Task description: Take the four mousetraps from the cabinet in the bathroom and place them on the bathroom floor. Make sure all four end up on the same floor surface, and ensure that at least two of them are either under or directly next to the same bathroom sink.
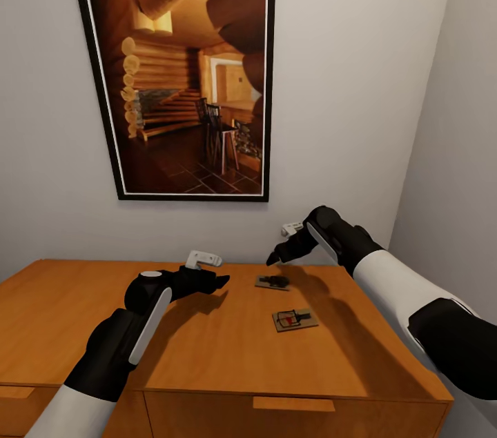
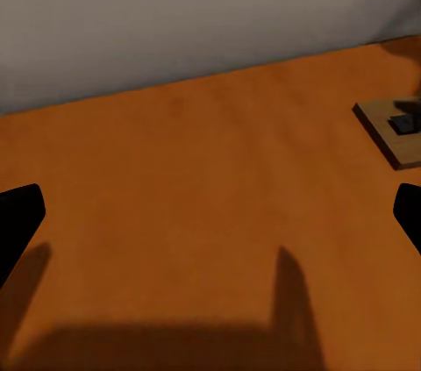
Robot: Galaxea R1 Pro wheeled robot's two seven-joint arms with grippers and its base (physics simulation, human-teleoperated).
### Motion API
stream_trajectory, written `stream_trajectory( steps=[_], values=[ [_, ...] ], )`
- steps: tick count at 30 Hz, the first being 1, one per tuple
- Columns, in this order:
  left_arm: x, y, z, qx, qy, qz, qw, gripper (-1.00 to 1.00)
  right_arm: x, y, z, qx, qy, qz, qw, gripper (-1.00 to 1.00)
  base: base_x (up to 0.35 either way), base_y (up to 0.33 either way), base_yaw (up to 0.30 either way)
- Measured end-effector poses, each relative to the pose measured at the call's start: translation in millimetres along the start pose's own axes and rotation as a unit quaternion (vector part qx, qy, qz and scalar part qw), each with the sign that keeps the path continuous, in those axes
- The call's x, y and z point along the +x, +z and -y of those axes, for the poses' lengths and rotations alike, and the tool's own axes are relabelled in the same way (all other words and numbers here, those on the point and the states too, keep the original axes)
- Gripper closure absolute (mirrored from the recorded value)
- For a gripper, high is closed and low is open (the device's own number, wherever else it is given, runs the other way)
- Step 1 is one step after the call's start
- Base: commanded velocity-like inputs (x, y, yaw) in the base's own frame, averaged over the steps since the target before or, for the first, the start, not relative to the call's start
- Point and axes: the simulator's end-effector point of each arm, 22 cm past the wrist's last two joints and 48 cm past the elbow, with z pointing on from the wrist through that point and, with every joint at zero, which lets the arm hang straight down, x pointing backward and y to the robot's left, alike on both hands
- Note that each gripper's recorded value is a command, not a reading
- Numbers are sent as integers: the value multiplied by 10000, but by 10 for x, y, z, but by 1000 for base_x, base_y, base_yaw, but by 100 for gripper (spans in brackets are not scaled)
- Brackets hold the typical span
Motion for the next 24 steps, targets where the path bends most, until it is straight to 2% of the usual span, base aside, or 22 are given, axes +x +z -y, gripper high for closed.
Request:
stream_trajectory(
  steps=[24],
  values=[
    [2,1,-4,-9,0,-3,10000,-100,-2,8,-33,-52,12,1,10000,-100,0,0,0]
  ],
)
